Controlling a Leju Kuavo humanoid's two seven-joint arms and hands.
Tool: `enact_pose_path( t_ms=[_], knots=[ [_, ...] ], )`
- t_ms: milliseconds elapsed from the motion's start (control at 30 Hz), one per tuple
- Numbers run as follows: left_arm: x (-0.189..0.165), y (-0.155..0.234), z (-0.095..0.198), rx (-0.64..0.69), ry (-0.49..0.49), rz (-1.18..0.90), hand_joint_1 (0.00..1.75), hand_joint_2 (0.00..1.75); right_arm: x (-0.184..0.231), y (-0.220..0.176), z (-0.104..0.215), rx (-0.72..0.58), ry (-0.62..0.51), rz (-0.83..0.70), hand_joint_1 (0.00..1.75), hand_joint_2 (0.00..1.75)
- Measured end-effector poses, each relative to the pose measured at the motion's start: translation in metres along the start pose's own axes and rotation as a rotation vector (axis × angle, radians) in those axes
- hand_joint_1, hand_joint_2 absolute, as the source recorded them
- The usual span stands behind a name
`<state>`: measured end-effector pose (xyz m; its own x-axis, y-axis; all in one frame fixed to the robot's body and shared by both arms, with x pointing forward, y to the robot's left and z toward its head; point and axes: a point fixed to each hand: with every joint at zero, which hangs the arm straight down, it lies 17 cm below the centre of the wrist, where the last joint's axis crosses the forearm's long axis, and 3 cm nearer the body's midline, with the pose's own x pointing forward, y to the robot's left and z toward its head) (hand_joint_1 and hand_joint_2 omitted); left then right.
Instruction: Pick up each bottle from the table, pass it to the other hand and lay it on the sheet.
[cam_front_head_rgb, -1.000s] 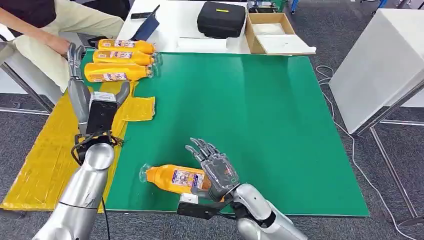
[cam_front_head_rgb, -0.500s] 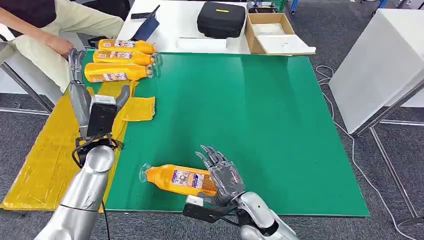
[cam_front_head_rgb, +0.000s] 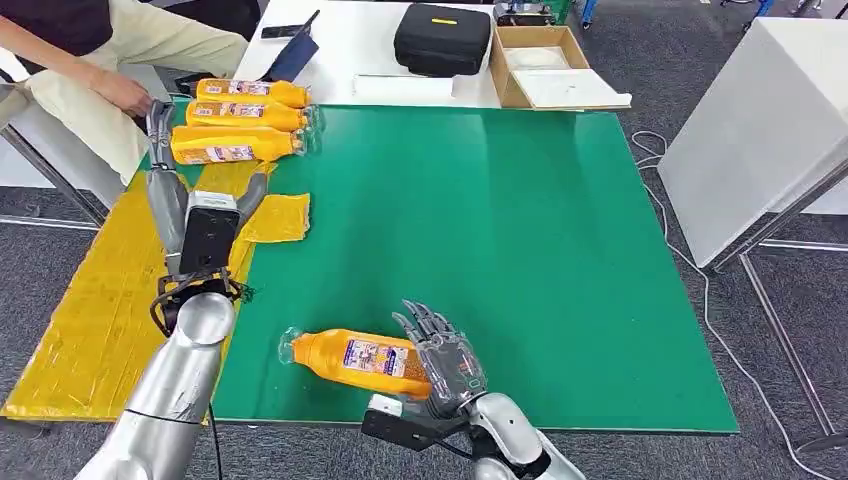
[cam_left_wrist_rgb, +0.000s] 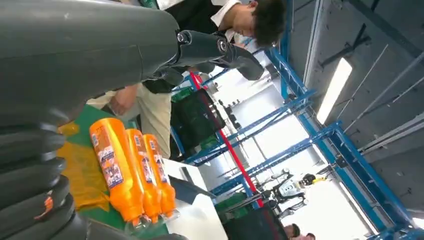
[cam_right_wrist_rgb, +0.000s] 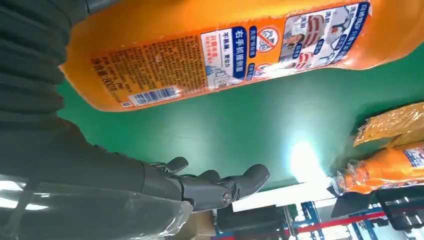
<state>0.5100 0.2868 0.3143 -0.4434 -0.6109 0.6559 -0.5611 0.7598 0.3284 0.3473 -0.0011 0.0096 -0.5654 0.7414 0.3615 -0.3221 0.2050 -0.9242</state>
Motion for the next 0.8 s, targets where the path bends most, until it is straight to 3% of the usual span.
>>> enact_pose_path(
  t_ms=[800],
  knots=[
    [0.0,-0.01,0.004,-0.012,0.013,0.017,0.0,1.75,-0.016,0.023,-0.013,0.083,0.08,0.107,0.0,1.75]
  ],
)
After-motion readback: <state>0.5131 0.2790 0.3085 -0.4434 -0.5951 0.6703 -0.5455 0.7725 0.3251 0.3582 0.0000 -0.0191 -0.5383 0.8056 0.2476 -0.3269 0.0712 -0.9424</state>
